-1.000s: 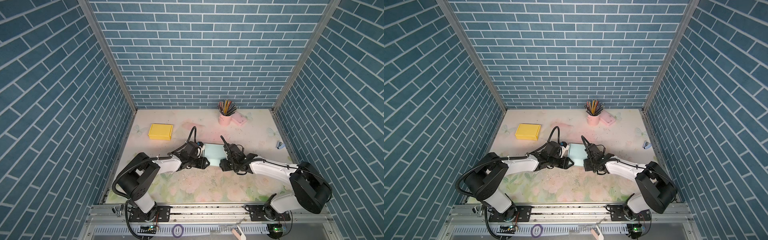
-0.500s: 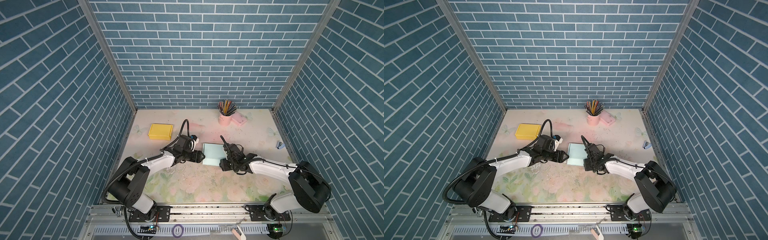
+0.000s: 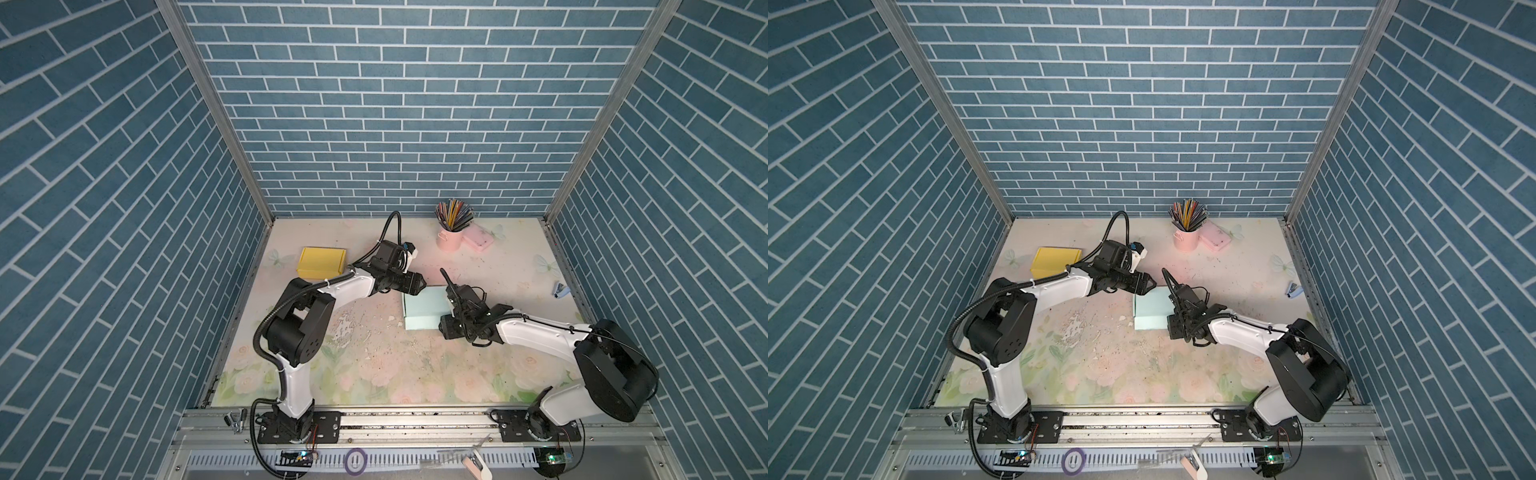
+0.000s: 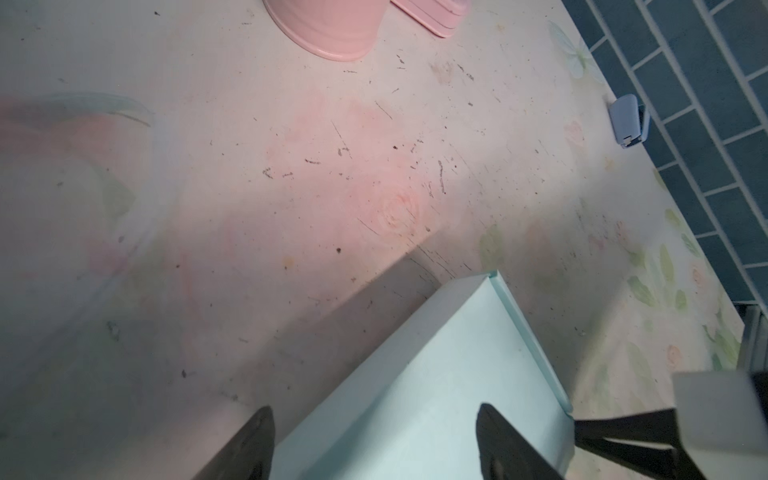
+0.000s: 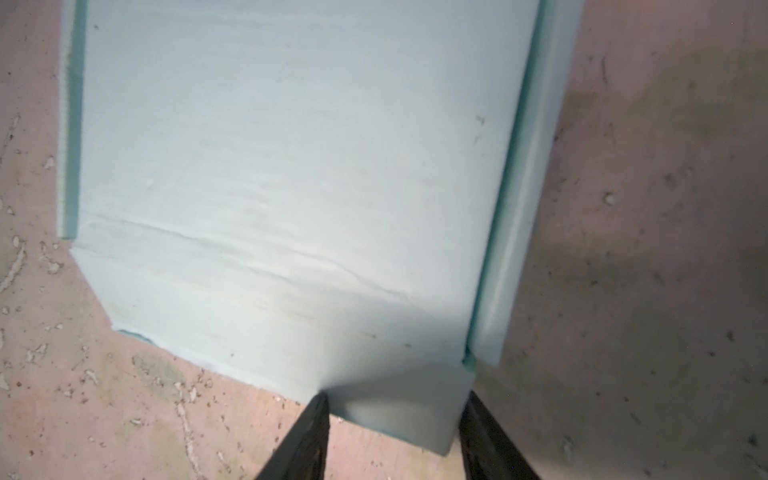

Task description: Fold the paper box

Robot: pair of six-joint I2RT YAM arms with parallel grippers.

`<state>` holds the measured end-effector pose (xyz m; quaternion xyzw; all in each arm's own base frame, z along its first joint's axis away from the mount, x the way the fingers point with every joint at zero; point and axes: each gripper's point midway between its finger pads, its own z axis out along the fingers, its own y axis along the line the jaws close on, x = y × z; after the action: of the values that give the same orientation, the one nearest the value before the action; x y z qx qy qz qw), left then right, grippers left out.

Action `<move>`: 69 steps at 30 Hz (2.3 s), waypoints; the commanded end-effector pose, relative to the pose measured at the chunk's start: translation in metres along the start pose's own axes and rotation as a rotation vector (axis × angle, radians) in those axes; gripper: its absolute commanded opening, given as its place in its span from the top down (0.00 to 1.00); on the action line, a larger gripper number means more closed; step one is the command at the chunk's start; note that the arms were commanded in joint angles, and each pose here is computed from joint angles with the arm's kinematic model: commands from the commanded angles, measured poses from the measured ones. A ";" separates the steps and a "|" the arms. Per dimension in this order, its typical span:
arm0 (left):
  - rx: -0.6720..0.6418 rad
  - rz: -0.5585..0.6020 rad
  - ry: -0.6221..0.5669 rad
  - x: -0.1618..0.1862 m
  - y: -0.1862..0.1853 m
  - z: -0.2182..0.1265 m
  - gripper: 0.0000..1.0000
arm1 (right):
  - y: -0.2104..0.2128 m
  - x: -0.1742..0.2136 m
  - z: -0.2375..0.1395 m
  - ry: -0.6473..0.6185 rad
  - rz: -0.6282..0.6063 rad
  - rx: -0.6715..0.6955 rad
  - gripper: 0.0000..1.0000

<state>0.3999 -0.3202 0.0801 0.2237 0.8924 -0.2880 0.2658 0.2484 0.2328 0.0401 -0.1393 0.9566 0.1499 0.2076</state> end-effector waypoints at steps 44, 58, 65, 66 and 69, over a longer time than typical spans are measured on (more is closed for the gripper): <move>0.152 -0.080 0.188 0.097 -0.006 0.019 0.40 | -0.005 0.017 -0.010 -0.094 0.042 -0.035 0.51; 0.188 -0.120 0.184 0.104 -0.018 0.009 0.40 | -0.003 0.017 -0.046 -0.163 0.117 -0.146 0.92; 0.211 -0.140 0.172 0.108 -0.027 0.008 0.40 | 0.015 0.012 -0.026 -0.124 0.117 -0.217 1.00; 0.215 -0.145 0.172 0.109 -0.028 0.008 0.40 | 0.016 0.011 -0.023 -0.122 0.114 -0.217 1.00; 0.222 -0.146 0.176 0.113 -0.032 0.008 0.40 | 0.018 0.008 -0.013 -0.107 0.107 -0.209 1.00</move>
<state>0.3205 -0.3275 0.0400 0.2204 0.8716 -0.4001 0.1779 0.2191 0.2251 0.0401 -0.1023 0.9396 0.2396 0.2218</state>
